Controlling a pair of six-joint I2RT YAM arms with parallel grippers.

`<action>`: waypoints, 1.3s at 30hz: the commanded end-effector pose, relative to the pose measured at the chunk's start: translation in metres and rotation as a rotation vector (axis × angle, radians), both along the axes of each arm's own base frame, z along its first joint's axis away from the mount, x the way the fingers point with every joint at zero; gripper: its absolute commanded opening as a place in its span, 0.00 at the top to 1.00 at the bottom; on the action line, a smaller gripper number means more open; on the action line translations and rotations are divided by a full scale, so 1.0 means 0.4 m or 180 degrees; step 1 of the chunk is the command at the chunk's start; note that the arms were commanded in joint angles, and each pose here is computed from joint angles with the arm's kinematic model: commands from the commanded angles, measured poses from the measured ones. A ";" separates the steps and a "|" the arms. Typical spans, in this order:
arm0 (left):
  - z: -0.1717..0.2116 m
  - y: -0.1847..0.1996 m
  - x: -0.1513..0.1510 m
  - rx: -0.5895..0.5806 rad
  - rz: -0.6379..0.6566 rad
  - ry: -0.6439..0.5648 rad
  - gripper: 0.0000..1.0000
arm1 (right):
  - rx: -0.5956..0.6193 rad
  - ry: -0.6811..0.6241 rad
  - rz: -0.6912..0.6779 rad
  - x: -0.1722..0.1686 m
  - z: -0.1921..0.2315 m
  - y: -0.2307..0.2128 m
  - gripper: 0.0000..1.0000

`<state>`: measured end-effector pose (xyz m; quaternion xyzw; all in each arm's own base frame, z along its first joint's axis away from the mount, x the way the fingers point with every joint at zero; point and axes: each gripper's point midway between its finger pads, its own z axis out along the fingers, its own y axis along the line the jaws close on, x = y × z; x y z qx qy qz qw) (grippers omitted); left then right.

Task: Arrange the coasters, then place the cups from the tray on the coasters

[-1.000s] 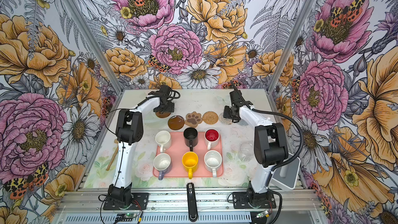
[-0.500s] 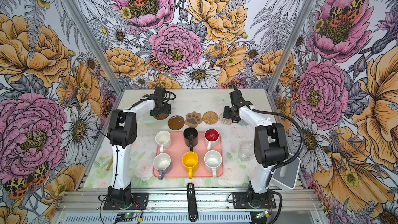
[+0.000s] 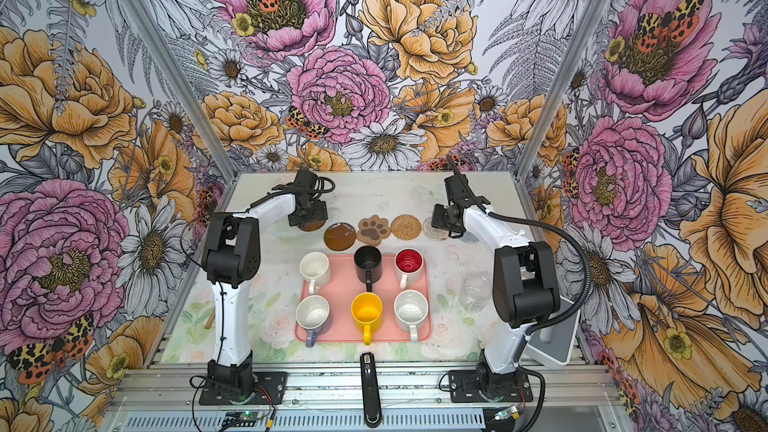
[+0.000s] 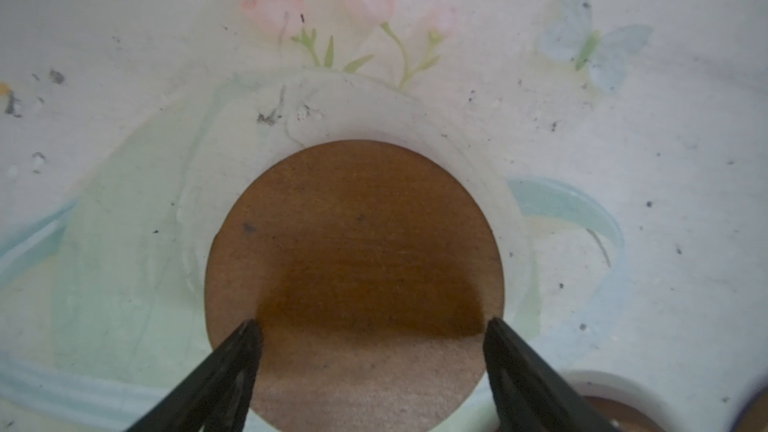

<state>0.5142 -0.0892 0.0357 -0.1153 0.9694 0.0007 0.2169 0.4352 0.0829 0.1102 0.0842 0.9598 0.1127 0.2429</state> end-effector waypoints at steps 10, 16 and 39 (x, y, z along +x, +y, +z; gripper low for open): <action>-0.003 -0.020 -0.070 -0.0231 0.0141 0.0325 0.15 | 0.0049 -0.0154 -0.0050 0.005 0.045 -0.009 0.54; 0.140 -0.119 -0.029 -0.0387 -0.0254 -0.0044 0.17 | 0.0061 -0.0166 -0.0051 0.004 0.050 -0.009 0.54; 0.091 -0.375 -0.216 -0.0570 -0.1382 0.0629 1.00 | 0.0101 -0.0121 -0.0012 0.008 0.026 0.000 0.54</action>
